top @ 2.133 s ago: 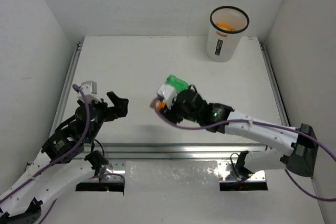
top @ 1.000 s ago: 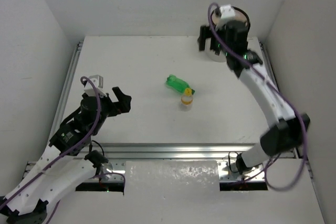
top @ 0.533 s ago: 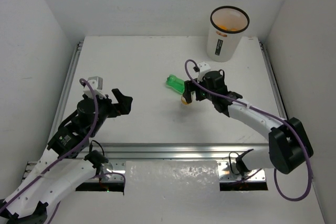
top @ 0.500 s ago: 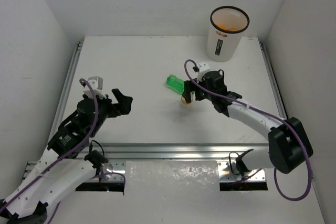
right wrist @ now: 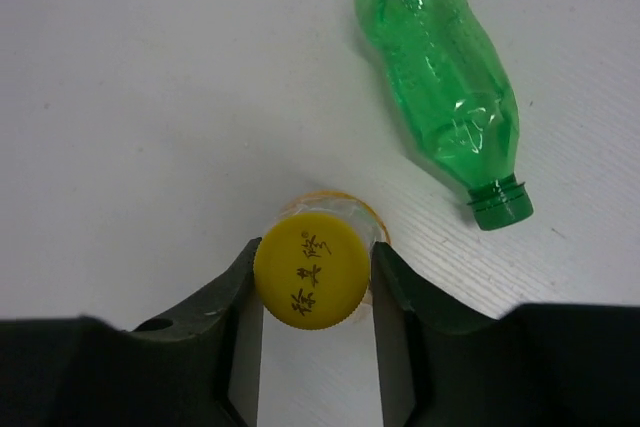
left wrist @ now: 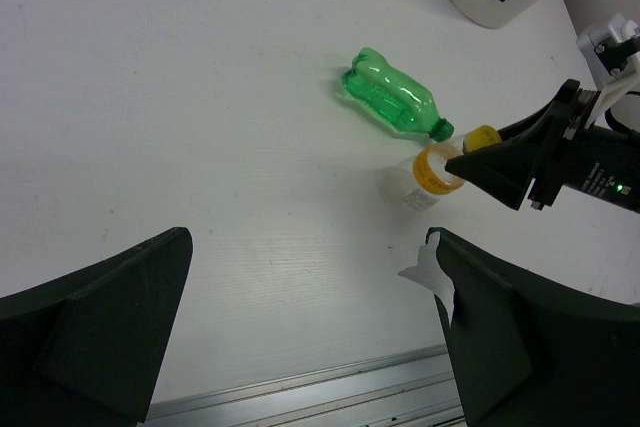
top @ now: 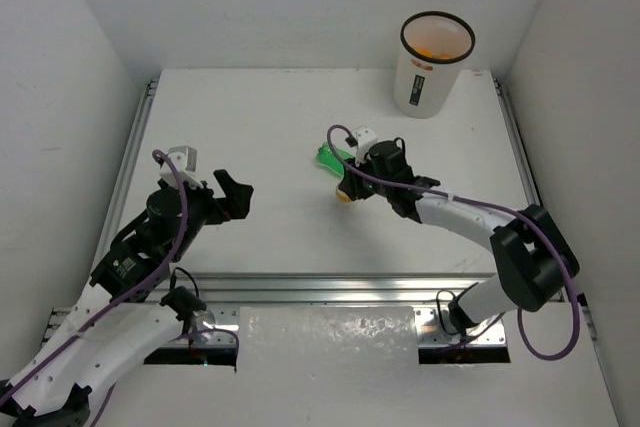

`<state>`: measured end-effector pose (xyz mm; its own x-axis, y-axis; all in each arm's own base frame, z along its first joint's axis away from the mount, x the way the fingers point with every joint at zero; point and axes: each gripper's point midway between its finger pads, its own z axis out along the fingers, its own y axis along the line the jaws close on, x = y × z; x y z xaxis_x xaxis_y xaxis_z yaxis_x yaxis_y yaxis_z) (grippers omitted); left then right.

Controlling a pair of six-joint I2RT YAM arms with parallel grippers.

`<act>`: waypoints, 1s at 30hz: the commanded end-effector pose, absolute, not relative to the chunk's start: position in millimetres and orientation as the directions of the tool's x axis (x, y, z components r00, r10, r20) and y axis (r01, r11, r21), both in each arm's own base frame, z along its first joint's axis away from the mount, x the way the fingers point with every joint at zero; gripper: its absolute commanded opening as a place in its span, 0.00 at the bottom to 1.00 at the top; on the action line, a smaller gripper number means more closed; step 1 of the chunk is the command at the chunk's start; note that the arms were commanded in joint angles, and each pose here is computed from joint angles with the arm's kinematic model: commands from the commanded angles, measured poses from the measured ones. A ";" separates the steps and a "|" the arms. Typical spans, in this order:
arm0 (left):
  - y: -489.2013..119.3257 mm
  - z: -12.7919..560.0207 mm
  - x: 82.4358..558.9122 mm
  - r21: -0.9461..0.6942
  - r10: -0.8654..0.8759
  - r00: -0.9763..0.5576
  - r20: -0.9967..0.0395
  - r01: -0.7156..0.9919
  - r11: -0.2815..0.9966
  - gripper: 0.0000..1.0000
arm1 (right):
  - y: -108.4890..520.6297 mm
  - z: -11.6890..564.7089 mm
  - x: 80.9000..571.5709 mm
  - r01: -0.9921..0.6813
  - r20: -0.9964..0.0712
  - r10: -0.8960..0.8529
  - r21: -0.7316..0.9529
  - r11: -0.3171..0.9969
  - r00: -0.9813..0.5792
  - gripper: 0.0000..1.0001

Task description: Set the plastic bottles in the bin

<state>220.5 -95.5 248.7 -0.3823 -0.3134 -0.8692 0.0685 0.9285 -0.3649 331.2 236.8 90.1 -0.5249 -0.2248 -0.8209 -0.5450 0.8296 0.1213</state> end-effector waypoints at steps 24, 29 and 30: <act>-105.5 261.3 247.0 -0.445 -0.421 -0.376 -0.826 -0.025 0.895 1.00 | -11.8 370.8 647.8 -0.046 -0.969 0.240 0.243 0.969 -0.058 0.24; -124.6 253.0 286.2 -0.452 -0.471 -0.419 -0.777 -0.150 0.879 1.00 | -19.9 361.2 659.7 -0.138 -0.932 0.351 0.360 0.923 -0.091 0.79; -134.2 249.5 296.6 -0.460 -0.483 -0.440 -0.757 -0.167 0.872 1.00 | -21.1 355.3 658.1 -0.145 -0.924 0.367 0.380 0.913 -0.109 0.87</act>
